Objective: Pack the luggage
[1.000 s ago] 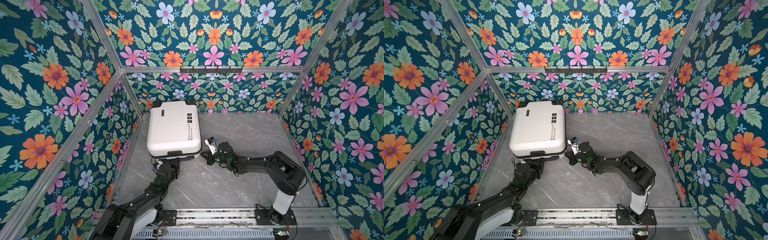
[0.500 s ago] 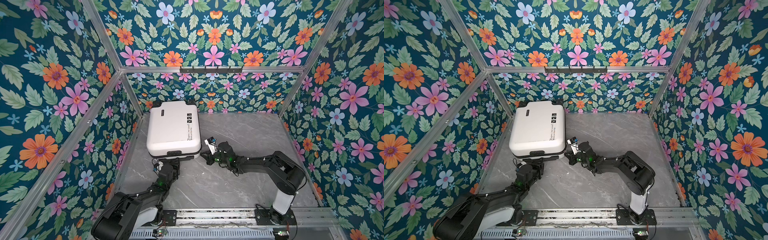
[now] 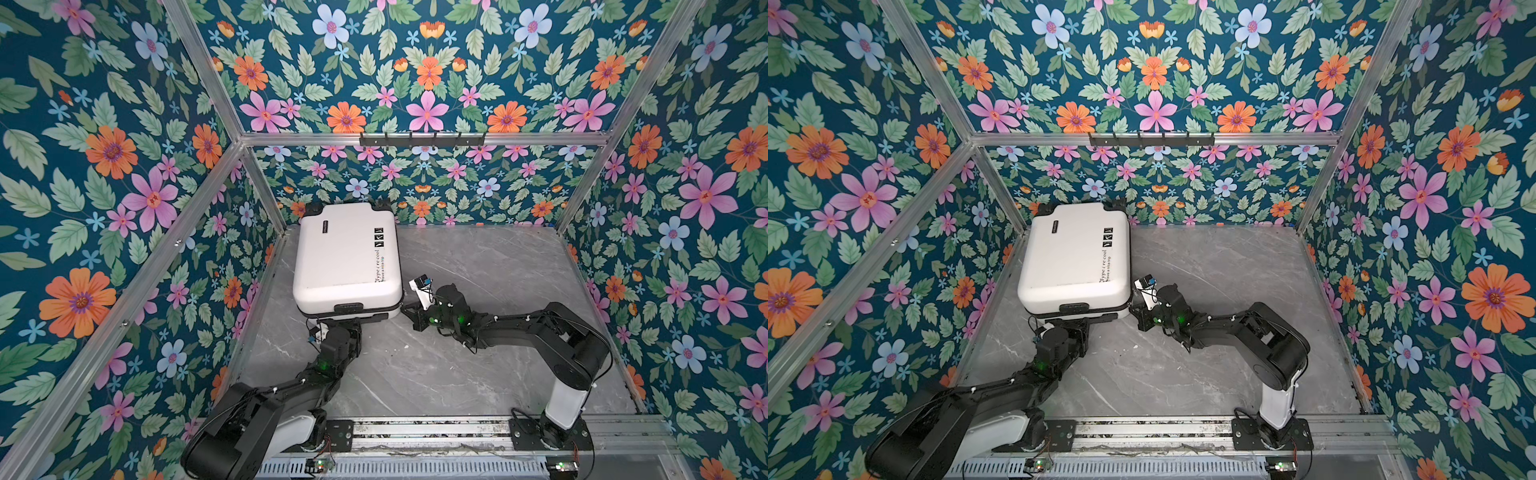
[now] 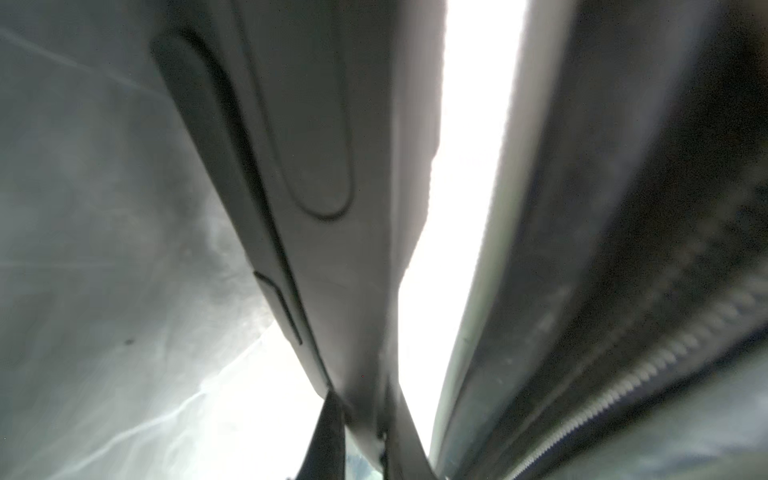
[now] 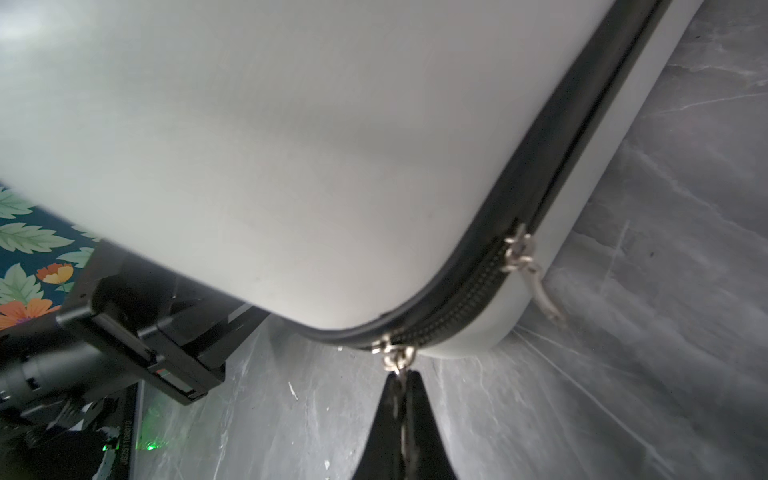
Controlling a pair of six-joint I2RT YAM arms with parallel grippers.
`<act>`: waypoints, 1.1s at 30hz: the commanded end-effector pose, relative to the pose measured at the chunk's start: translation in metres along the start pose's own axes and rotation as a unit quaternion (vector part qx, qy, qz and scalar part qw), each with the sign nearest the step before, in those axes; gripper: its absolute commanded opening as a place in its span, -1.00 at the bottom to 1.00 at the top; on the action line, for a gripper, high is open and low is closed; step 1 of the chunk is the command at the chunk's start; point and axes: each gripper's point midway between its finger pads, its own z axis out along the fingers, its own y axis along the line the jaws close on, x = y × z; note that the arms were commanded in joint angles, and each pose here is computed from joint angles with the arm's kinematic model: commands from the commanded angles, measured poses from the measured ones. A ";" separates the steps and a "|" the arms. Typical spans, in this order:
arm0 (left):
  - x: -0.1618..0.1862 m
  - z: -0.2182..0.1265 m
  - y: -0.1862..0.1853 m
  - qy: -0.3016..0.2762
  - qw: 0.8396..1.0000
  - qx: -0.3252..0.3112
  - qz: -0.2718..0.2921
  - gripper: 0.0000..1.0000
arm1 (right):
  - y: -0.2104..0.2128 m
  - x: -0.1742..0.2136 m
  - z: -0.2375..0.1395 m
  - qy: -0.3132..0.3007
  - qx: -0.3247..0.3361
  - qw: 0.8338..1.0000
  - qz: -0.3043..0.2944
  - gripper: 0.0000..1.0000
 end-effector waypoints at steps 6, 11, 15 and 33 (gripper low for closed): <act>-0.003 -0.014 0.010 -0.001 0.999 -0.026 0.019 -1.00 | -0.027 -0.039 -0.007 -0.071 0.039 0.997 0.002 -1.00; -0.001 -0.015 0.016 0.006 0.999 -0.042 0.020 -1.00 | -0.031 -0.050 -0.002 -0.077 0.038 0.996 0.001 -1.00; 0.005 -0.011 0.008 0.021 0.997 -0.051 0.050 -1.00 | -0.024 -0.054 -0.001 -0.074 0.024 0.997 -0.005 -1.00; 0.127 0.000 -0.039 0.174 0.976 -0.026 0.129 -1.00 | -0.056 -0.014 -0.099 -0.085 0.122 0.989 -0.002 -1.00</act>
